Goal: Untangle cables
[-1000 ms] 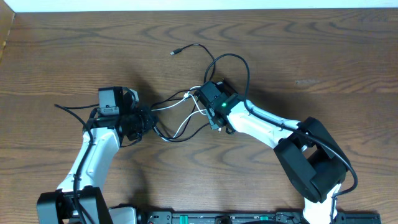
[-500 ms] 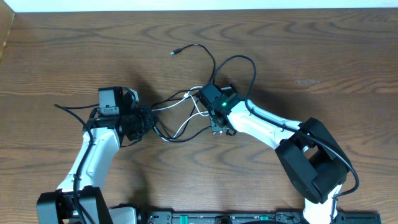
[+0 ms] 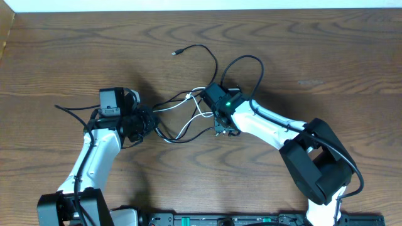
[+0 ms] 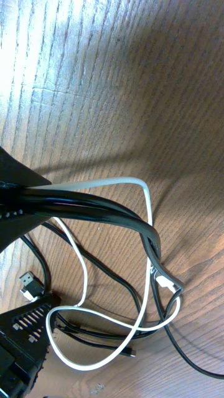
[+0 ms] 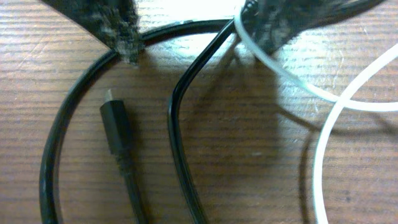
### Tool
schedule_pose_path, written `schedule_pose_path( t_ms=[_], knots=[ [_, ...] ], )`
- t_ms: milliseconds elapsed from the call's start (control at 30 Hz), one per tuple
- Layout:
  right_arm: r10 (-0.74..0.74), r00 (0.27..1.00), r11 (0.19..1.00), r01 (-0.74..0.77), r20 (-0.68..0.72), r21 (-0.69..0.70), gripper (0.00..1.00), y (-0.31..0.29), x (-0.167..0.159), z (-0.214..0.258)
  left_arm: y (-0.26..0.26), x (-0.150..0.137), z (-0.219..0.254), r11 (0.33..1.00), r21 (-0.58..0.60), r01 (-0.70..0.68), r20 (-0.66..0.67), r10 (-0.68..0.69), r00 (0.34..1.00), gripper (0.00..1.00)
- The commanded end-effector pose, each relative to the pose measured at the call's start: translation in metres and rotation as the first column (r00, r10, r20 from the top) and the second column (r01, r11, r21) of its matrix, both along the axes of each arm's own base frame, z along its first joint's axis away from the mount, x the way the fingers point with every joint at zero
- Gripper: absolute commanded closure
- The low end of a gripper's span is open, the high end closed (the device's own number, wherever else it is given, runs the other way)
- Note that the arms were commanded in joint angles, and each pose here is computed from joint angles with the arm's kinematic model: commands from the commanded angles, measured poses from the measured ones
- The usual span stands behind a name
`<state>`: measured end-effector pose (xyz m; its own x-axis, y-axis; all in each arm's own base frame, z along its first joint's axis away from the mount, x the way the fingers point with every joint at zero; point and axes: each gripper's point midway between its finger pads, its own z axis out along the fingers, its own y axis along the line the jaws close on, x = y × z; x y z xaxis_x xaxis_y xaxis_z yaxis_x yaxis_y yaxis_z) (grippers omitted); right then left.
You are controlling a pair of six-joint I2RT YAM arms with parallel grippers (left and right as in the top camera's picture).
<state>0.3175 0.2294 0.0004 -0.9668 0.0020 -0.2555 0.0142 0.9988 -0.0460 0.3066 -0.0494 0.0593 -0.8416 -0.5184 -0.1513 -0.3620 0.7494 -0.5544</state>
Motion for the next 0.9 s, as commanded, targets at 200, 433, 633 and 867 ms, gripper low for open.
schedule_pose_path(
  t_ms=[200,433,633,867],
  knots=[
    [-0.051,0.998,0.999,0.051,-0.036,-0.019,0.3,-0.012,-0.007,-0.012,0.003,0.0,-0.002,1.0,0.011,-0.008,-0.005,0.008,1.0,0.92],
    [-0.058,0.998,0.998,0.058,-0.022,-0.011,0.01,-0.013,-0.003,-0.007,0.003,0.0,-0.002,1.0,0.012,-0.008,-0.004,0.008,1.0,0.92],
    [-0.129,0.991,0.991,0.126,-0.049,-0.048,0.01,-0.03,-0.007,-0.008,0.003,0.0,-0.002,1.0,0.011,-0.008,-0.005,0.008,1.0,0.92],
    [-0.12,0.993,0.989,0.118,-0.016,-0.088,0.01,-0.039,-0.001,0.015,0.003,0.0,-0.002,1.0,0.012,-0.008,-0.004,0.008,1.0,0.92]
  ],
)
